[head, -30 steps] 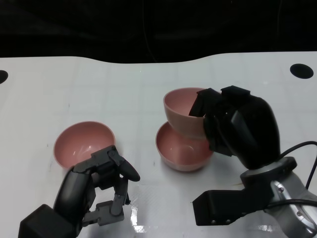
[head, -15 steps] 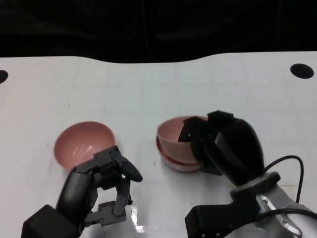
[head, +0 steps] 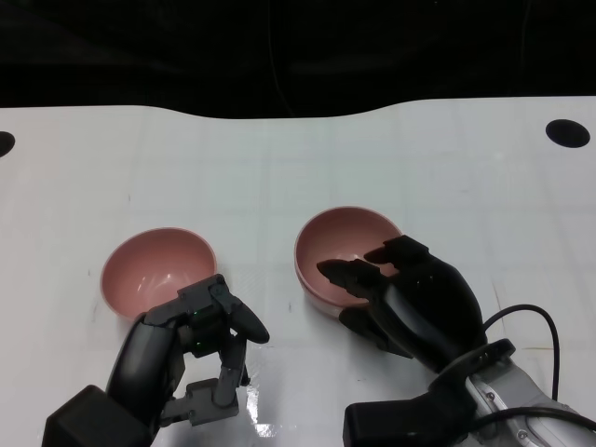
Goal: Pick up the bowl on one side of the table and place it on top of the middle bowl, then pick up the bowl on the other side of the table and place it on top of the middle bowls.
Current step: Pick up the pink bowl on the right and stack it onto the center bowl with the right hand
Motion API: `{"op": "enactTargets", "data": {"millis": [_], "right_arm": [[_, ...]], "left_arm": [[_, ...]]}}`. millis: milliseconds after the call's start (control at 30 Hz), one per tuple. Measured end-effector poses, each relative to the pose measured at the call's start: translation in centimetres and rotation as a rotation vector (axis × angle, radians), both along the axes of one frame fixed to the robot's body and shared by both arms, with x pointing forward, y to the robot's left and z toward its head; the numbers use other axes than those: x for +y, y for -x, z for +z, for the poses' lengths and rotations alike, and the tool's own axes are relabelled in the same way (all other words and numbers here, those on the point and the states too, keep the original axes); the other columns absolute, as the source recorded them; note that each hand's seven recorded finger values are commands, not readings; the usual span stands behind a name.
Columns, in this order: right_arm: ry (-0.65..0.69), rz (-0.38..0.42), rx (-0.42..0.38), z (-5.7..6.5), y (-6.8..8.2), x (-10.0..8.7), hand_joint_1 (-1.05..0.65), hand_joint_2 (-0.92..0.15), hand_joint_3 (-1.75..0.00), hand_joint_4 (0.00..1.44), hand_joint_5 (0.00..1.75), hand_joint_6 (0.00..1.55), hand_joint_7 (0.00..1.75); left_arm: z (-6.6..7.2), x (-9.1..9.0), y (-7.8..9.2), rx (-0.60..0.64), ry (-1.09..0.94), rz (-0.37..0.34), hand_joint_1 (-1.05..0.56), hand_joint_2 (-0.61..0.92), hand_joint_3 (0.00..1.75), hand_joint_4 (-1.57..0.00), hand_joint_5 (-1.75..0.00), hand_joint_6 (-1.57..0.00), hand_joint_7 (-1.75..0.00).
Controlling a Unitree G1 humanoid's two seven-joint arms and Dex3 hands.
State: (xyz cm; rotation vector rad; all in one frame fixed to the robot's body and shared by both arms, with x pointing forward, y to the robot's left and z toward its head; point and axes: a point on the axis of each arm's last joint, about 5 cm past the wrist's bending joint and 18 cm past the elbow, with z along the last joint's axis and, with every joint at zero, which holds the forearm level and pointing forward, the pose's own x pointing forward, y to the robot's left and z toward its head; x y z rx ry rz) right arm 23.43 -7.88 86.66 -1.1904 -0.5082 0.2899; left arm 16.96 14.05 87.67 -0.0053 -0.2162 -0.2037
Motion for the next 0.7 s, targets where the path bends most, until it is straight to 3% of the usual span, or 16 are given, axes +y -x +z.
{"op": "enactTargets", "data": {"millis": [333,500,700], "right_arm": [[-0.035,0.004,-0.036,0.9,0.5,0.0,-0.59,-0.92,-0.23,0.0,0.55,0.28,0.0],[-0.073,0.012,-0.064,2.3,0.9,-0.5,-0.58,-0.92,-0.27,0.0,0.52,0.25,0.0],[-0.14,0.011,-0.11,3.6,1.4,-1.8,-0.59,-0.92,-0.29,0.0,0.63,0.29,0.02]], "left_arm": [[0.0,0.0,0.0,0.002,-0.002,0.0,-0.12,0.45,1.27,-0.81,-1.73,-0.76,-1.35],[0.0,0.0,0.0,0.002,-0.005,0.0,-0.13,0.44,1.28,-0.82,-1.73,-0.77,-1.35],[0.0,0.0,0.0,0.001,-0.004,0.0,-0.12,0.44,1.3,-0.81,-1.73,-0.76,-1.36]]}}
